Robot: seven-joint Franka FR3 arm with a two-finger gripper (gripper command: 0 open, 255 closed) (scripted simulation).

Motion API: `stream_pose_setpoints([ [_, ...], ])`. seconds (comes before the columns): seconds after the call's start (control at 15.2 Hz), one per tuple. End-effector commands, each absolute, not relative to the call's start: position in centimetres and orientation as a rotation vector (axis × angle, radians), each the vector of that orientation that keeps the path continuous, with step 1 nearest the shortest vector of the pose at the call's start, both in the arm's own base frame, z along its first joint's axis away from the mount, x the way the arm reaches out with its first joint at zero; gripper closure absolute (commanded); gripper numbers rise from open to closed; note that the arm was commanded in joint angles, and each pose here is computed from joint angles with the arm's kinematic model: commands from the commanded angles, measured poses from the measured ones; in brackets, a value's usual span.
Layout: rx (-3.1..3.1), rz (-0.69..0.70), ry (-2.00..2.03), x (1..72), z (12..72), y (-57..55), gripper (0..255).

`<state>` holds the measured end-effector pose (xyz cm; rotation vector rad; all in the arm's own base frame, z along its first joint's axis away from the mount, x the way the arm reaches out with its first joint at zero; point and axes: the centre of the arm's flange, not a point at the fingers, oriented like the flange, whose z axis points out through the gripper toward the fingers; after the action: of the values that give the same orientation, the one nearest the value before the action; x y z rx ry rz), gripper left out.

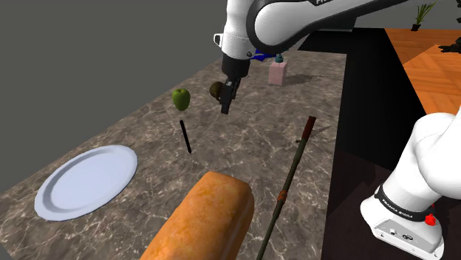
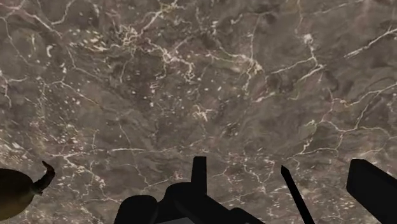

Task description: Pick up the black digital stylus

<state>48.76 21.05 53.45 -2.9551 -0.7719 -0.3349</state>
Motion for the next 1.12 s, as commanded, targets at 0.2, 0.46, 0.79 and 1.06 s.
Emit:
stream_pose_setpoints([
  [0.2, -2.897, -0.427, -0.881, 51.7, 53.6, 26.1, 0],
  [0.46, -2.847, -0.498, -0.966, 53.7, 53.9, 30.3, 0],
  [0.79, -2.814, -0.541, -1.017, 54.8, 53.1, 32.8, 0],
  [1.06, -2.814, -0.541, -1.017, 54.8, 51.0, 32.8, 0],
])
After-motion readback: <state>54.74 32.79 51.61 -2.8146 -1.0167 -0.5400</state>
